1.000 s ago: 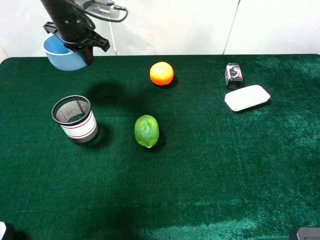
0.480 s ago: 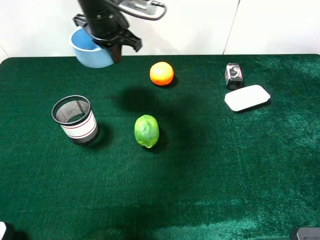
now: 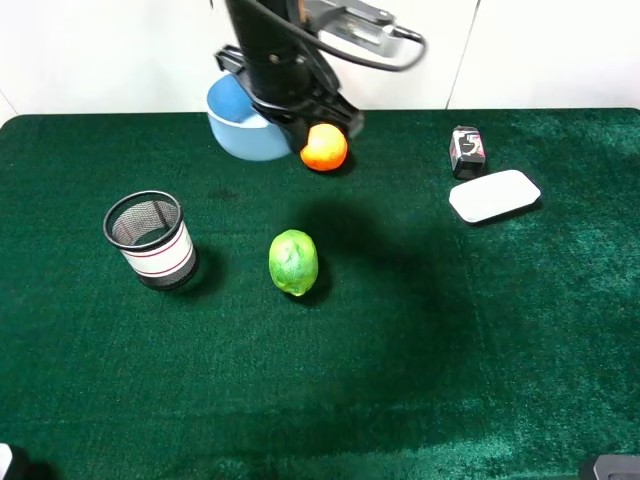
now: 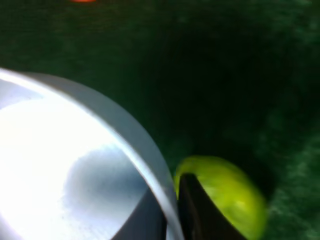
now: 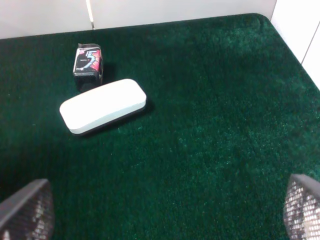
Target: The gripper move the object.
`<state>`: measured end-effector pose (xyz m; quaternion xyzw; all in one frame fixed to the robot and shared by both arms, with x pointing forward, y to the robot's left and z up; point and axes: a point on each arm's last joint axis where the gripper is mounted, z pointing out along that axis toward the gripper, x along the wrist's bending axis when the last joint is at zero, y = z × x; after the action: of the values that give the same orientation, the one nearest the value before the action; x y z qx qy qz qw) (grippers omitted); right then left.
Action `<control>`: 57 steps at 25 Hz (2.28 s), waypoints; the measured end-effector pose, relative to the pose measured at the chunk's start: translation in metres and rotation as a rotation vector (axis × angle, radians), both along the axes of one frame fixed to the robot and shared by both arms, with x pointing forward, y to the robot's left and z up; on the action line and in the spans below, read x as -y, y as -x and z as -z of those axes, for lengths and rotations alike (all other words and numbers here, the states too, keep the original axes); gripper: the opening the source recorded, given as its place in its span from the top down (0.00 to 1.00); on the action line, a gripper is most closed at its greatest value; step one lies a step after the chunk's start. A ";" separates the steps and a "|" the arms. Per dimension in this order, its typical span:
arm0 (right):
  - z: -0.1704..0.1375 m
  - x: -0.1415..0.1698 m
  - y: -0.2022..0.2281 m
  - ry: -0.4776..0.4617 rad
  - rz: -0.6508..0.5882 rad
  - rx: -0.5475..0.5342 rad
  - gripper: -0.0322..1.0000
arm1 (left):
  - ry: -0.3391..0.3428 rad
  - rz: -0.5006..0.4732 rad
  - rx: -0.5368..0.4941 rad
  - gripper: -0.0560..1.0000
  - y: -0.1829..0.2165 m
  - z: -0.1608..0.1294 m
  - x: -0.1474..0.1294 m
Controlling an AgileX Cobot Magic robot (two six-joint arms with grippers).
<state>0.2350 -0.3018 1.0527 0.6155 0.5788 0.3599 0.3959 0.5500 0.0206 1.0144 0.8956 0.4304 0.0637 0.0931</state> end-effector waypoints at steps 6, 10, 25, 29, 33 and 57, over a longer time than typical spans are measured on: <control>0.000 0.000 0.000 0.000 0.000 0.000 0.30 | 0.014 0.065 -0.001 0.90 0.029 0.000 0.030; 0.000 0.000 0.000 0.000 0.000 0.000 0.30 | 0.027 0.098 0.000 0.90 0.047 0.000 0.047; 0.000 0.000 0.000 0.000 0.000 0.000 0.30 | 0.037 0.226 0.002 0.90 0.086 0.024 0.091; 0.000 0.000 0.000 0.000 0.000 0.000 0.30 | 0.021 0.253 -0.011 0.90 0.095 0.036 0.100; 0.000 0.000 0.000 0.000 0.000 0.000 0.30 | 0.011 0.280 -0.018 0.90 0.103 0.050 0.109; 0.000 0.000 0.000 0.000 0.000 0.000 0.30 | -0.050 0.335 -0.074 0.90 0.121 0.123 0.132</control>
<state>0.2350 -0.3018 1.0527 0.6155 0.5788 0.3599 0.3959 0.4287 -0.1115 0.8916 0.9585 0.2767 0.0251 0.0640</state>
